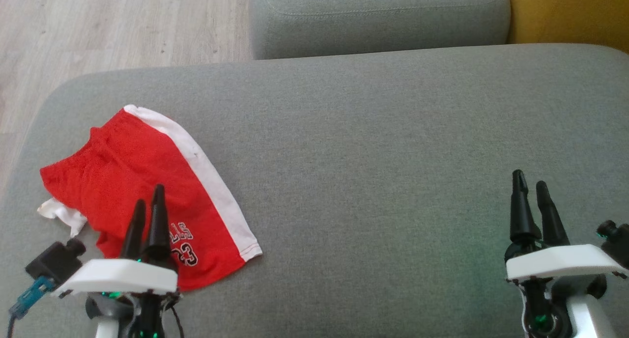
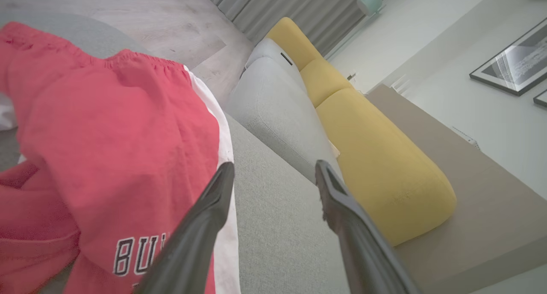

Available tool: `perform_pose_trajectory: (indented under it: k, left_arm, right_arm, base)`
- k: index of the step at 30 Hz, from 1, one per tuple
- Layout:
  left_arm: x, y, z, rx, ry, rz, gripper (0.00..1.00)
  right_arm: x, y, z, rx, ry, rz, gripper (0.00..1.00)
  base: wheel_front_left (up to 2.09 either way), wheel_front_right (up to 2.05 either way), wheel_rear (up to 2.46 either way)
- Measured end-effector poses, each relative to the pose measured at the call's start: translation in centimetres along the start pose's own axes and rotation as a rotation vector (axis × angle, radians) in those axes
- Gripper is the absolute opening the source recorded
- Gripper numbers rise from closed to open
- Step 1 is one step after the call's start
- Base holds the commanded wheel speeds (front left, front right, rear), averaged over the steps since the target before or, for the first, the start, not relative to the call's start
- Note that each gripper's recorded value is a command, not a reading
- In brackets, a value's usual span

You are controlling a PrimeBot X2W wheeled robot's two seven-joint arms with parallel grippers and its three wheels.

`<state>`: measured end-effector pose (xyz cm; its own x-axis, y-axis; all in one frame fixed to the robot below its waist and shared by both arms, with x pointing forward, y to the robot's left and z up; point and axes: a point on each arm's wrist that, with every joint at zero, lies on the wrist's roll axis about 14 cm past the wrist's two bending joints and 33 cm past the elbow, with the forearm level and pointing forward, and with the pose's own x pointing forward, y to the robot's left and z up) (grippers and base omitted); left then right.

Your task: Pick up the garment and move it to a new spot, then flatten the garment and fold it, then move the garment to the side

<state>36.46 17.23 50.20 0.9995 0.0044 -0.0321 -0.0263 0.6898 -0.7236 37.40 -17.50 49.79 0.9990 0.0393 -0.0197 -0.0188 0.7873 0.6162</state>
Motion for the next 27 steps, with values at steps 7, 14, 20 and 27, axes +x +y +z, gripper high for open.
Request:
perform_pose_trajectory:
  k: [7,14,20,27]
  left_arm:
    - [0.0,-1.0,-0.4,0.124,0.0,-0.026,1.0]
    - [-0.1,-1.7,-0.7,0.259,0.004,-0.049,1.0]
    - [-0.2,-2.0,-0.8,0.37,-0.003,-0.048,1.0]
    - [-0.3,-2.7,-1.1,0.473,-0.006,-0.079,1.0]
  right_arm:
    - [0.0,0.6,-0.4,-0.109,0.006,0.024,1.0]
    - [0.1,1.2,-0.4,-0.207,0.002,0.047,1.0]
    - [0.1,1.9,-0.8,-0.292,0.003,0.075,1.0]
    - [0.1,2.6,-0.9,-0.39,-0.004,0.106,1.0]
  base:
    - [0.0,0.0,0.0]
    - [0.0,0.0,0.0]
    - [0.0,0.0,0.0]
    - [0.0,0.0,0.0]
